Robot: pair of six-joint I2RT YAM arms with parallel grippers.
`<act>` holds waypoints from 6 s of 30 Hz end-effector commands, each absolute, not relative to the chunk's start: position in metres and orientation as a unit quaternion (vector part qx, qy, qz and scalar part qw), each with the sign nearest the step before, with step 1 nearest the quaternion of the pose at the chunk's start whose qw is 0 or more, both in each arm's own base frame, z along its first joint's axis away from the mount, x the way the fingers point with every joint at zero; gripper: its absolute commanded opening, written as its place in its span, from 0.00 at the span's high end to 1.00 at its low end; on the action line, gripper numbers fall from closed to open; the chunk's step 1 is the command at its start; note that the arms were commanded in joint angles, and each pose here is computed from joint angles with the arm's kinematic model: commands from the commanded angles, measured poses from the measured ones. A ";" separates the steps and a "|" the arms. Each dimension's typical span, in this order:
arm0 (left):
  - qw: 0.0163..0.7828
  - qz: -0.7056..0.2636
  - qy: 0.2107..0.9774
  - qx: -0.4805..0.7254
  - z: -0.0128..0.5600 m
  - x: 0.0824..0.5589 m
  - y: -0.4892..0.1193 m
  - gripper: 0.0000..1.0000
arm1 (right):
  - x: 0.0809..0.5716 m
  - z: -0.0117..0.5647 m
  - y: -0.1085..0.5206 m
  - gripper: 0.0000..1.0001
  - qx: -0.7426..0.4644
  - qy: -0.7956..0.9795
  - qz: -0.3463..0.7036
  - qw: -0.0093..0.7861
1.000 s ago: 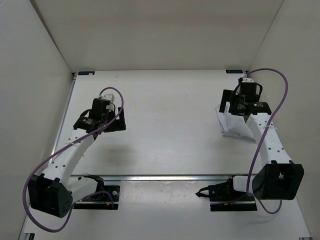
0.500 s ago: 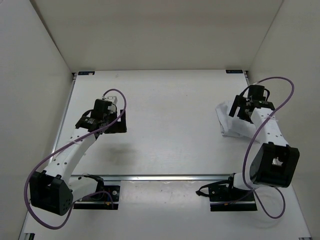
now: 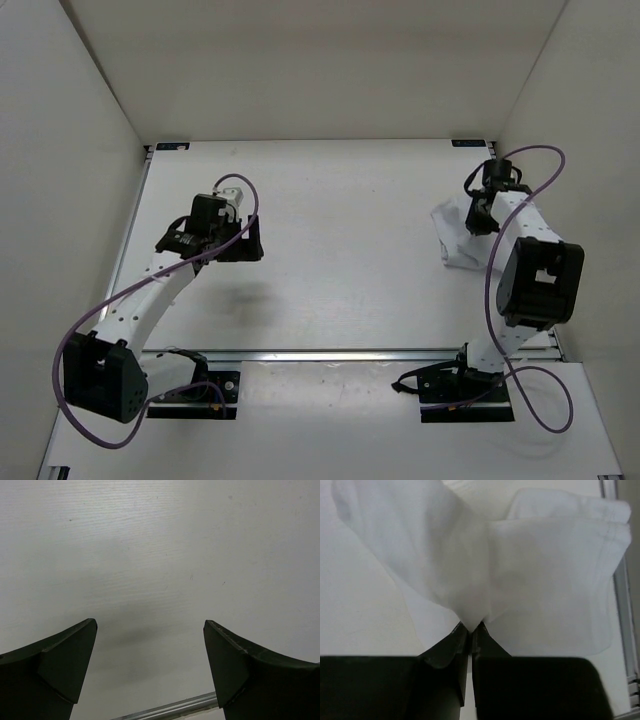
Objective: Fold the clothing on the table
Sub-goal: Move the skirt to the center of the board, then flatten the skirt out
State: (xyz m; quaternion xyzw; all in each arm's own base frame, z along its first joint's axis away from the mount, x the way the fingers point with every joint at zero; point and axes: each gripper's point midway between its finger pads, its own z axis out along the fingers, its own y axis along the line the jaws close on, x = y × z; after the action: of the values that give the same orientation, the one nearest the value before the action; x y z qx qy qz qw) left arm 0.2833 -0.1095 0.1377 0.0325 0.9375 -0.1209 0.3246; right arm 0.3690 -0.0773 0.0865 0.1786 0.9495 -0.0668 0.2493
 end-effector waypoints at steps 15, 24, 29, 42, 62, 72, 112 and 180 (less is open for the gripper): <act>0.418 -0.175 0.891 0.030 0.204 0.344 -0.124 0.02 | 0.429 0.457 0.158 1.00 -0.130 0.731 0.269 0.613; 0.412 -0.208 0.887 0.029 0.202 0.318 -0.125 0.01 | 0.379 0.155 0.144 0.64 -0.065 0.904 0.276 0.320; 0.391 -0.235 0.889 0.046 0.186 0.295 -0.138 0.01 | 0.346 0.118 0.156 0.24 -0.069 0.921 0.271 0.273; 0.314 -0.360 0.871 0.115 0.151 0.252 -0.217 0.01 | 0.305 0.154 0.126 0.23 -0.079 0.917 0.211 0.329; 0.319 -0.348 0.875 0.102 0.149 0.256 -0.201 0.01 | 0.271 0.082 0.117 0.65 -0.138 0.930 0.146 0.306; 0.329 -0.349 0.872 0.092 0.152 0.258 -0.195 0.02 | 0.323 0.113 0.125 1.00 -0.143 0.924 0.132 0.328; 0.314 -0.268 0.911 0.029 0.108 0.238 -0.157 0.01 | 0.224 0.073 0.161 1.00 -0.104 0.932 0.281 0.201; 0.338 -0.330 0.876 0.097 0.083 0.433 -0.262 1.00 | 0.248 0.112 0.144 0.53 0.019 0.917 0.321 0.237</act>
State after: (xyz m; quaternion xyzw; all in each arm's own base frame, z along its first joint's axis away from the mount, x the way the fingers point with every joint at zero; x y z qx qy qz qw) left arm 0.3841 -0.2921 0.0330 0.1830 0.8884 -0.3542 0.2275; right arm 0.2303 0.1370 0.0961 0.0294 0.9274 0.3109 0.2059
